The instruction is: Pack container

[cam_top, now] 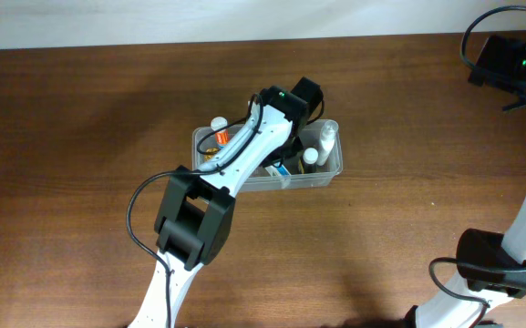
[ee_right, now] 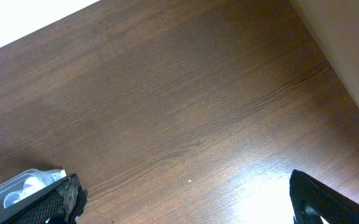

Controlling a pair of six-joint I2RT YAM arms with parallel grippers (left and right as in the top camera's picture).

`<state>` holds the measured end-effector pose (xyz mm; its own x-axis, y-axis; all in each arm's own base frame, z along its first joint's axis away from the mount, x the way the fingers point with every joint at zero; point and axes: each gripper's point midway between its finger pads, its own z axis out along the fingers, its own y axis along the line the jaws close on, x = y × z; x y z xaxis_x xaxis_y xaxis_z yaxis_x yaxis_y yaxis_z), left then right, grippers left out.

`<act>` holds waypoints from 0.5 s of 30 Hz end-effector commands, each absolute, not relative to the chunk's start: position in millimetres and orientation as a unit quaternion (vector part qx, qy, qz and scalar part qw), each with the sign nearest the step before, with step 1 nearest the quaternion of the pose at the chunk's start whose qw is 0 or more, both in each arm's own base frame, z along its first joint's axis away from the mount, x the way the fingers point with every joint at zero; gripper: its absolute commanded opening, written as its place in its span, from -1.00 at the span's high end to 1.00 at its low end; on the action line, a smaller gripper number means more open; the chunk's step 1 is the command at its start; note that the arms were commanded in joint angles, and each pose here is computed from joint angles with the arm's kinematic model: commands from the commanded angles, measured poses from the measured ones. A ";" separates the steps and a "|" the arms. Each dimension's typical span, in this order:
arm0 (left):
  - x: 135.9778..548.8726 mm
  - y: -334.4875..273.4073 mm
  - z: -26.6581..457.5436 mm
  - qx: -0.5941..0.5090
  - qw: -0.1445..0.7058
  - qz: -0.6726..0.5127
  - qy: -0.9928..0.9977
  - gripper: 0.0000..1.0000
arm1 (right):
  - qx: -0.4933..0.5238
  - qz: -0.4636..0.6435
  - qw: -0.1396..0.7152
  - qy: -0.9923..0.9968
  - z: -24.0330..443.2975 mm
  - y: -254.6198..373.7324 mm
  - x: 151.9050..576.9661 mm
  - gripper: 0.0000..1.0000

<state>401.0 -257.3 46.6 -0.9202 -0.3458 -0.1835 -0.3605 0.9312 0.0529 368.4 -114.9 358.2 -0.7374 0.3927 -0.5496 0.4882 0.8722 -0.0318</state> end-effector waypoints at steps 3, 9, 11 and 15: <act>395.7 -255.3 31.6 -0.183 0.070 0.054 0.979 0.42 | 0.237 -0.094 0.286 0.924 368.3 -116.4 362.3 -0.97; 394.6 -255.1 27.4 -0.183 0.065 0.056 0.979 0.64 | 0.237 -0.094 0.286 0.924 368.3 -116.4 362.3 -0.97; 394.8 -255.3 27.8 -0.183 0.066 0.056 0.979 0.65 | 0.237 -0.094 0.286 0.924 368.2 -116.4 362.4 -0.97; 395.2 -255.0 28.0 -0.180 0.066 0.056 0.980 0.67 | 0.237 -0.094 0.286 0.924 368.3 -116.4 362.3 -0.97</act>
<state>400.8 -257.3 45.7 -0.9178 -0.3528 -0.1822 -0.3674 0.9286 0.0527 368.4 -115.0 358.2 -0.7370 0.3933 -0.5497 0.4889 0.8718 -0.0317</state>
